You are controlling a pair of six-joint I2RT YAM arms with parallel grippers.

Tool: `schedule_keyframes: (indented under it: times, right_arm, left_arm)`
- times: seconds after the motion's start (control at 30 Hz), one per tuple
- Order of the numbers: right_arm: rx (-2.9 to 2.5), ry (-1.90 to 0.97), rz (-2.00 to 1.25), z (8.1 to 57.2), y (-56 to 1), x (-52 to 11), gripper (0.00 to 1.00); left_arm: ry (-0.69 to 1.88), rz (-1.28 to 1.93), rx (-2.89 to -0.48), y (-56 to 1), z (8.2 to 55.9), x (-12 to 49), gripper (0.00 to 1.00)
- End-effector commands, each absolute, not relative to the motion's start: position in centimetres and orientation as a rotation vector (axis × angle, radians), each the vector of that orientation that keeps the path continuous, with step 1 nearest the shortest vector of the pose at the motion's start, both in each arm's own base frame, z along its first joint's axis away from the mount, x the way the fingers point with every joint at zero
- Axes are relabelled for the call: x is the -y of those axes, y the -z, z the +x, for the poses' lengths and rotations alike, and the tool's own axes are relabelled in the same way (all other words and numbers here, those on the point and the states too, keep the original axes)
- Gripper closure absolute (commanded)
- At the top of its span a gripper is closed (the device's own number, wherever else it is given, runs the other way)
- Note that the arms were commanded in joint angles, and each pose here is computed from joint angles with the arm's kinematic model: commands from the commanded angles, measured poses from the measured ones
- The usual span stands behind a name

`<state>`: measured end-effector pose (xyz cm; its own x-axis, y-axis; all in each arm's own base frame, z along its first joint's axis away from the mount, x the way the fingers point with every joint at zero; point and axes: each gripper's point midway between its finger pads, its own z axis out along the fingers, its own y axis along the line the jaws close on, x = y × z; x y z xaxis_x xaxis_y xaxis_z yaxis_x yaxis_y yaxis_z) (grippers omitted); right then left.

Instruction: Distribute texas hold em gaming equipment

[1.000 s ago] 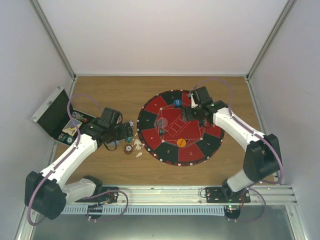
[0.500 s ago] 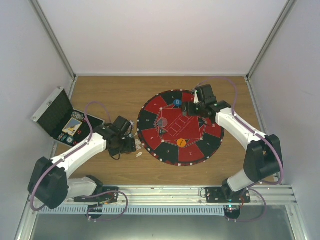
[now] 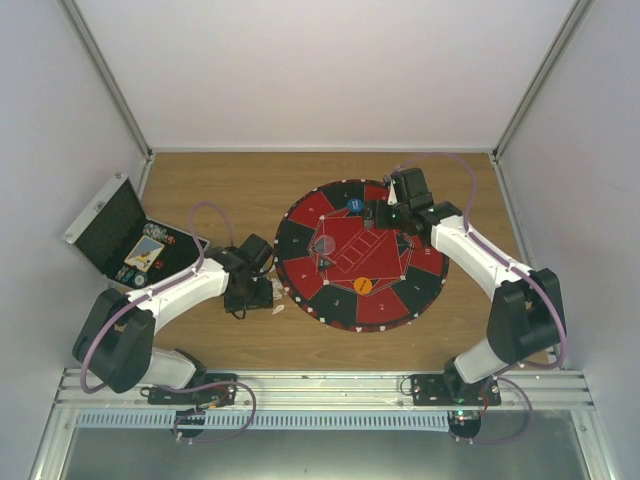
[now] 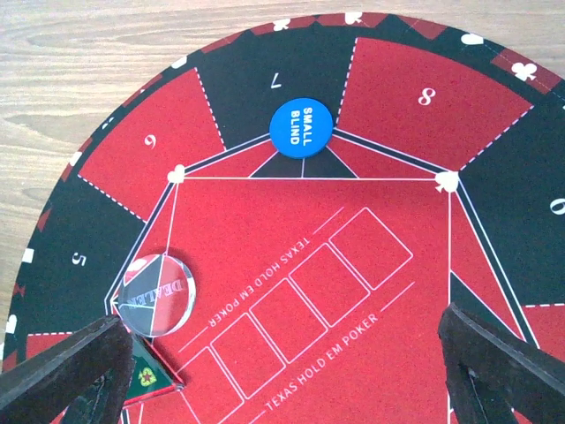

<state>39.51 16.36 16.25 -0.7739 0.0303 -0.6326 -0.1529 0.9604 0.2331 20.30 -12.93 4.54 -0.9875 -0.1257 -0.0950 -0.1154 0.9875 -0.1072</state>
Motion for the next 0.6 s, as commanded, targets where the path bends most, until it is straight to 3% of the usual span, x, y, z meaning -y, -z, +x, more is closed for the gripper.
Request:
schedule_keyframes:
  times: [0.0, 0.57]
  right_arm:
    - [-2.436, -0.358, -0.055, 40.1, -15.6, -16.1, 0.05]
    - [-2.451, -0.345, -0.064, 40.5, -15.1, -16.2, 0.05]
  left_arm:
    - [0.128, -0.157, -2.968, -5.1, 22.0, 13.2, 0.30]
    - [0.107, -0.138, -2.948, -5.1, 23.0, 13.4, 0.41]
